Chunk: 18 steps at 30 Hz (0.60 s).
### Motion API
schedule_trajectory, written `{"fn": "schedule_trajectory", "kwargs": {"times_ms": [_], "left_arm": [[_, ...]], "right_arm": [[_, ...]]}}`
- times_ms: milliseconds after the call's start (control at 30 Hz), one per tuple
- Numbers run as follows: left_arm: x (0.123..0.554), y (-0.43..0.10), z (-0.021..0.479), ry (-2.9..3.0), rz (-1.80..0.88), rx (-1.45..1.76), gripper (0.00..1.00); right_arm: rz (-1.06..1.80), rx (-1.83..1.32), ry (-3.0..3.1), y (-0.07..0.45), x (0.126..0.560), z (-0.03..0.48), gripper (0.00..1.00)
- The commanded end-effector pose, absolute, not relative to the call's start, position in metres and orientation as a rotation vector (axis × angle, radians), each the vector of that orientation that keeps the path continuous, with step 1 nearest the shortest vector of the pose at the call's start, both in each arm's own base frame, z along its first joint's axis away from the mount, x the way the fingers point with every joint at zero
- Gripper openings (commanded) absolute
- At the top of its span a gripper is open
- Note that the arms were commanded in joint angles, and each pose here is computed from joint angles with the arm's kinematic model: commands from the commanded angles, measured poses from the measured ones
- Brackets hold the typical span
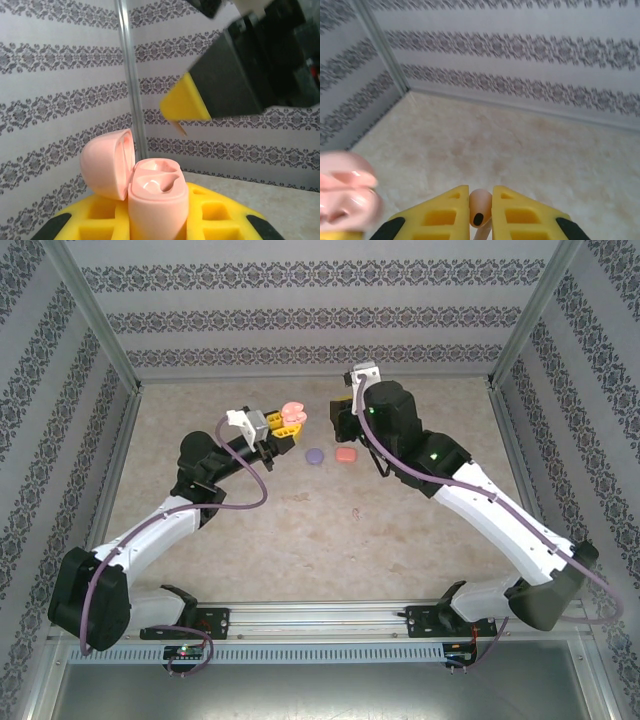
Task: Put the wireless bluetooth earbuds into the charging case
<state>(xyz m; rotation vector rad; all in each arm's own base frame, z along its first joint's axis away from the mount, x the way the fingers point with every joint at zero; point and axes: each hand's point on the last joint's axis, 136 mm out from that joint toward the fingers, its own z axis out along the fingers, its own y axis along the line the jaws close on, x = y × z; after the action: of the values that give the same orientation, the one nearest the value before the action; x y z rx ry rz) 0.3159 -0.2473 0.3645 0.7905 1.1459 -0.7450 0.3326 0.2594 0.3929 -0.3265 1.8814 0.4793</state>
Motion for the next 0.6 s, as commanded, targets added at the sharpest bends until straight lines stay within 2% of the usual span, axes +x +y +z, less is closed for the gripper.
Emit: {"fn": "schedule_trajectory", "kwargs": {"times_ms": [0,200,567], "left_arm": [[0.303,-0.255,0.388,1.043,-0.664,0.847,0.0],[0.315,-0.255,0.394,1.026,-0.6,0.796,0.0],[0.32,-0.259,0.401,1.011,-0.624,0.758,0.0]], "right_arm": [[0.546,-0.416,1.715,0.266,0.32,0.44,0.16],[0.614,-0.525,1.573,0.275,0.301,0.464,0.16],[0.724,-0.641,1.456,0.294,0.283,0.46,0.15]]}}
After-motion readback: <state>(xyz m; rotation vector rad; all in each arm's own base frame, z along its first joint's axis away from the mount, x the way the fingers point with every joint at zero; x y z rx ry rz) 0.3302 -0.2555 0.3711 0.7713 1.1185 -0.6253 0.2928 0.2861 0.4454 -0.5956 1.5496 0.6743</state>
